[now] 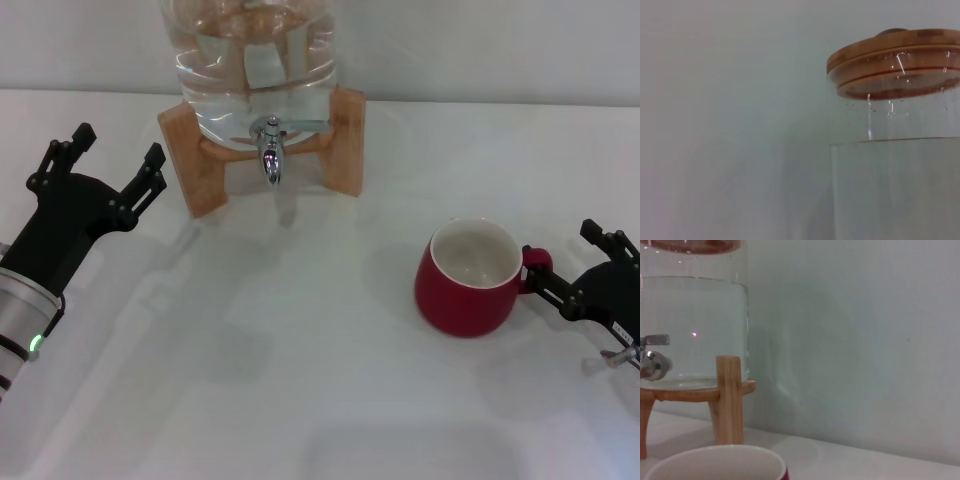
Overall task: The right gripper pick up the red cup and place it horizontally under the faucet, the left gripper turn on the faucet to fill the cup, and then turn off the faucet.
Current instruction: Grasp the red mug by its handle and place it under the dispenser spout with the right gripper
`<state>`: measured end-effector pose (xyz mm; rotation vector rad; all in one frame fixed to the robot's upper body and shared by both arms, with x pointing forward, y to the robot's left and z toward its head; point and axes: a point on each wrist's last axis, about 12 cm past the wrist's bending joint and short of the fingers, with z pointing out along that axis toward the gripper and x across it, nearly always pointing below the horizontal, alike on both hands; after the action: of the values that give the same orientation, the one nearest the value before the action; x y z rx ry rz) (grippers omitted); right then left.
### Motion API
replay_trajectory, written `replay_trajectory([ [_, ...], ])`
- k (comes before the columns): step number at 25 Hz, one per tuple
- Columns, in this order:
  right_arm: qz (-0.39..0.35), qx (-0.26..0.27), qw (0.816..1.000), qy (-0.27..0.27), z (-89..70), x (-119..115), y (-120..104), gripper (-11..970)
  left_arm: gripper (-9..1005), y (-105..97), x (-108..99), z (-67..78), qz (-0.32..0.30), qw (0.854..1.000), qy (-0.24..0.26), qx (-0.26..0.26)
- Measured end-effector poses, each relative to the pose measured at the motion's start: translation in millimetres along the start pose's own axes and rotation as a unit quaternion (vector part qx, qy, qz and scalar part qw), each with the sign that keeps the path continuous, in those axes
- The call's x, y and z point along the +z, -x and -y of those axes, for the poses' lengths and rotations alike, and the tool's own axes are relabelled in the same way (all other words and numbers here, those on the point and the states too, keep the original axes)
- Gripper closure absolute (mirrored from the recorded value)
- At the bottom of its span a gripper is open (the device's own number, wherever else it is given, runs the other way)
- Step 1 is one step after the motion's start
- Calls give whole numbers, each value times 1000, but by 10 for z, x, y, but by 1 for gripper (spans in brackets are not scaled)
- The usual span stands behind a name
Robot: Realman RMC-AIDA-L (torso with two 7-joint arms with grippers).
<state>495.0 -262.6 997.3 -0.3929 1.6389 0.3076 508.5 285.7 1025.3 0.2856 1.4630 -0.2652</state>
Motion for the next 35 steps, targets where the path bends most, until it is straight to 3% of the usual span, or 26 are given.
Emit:
replay_trajectory([
  [11,-11,-2,1000,5,-16,9,-24,132,121,0,20,1,-2,1000,-1,0],
  [21,-13,-5,1000,11,-32,8,-29,342,121,2,29,2,-2,1000,-1,1],
  [32,-14,-20,999,29,-74,18,-28,798,122,2,30,1,-2,1000,-1,1],
  [35,-13,-26,999,30,-80,20,-27,821,122,2,30,2,-2,1000,-1,1],
])
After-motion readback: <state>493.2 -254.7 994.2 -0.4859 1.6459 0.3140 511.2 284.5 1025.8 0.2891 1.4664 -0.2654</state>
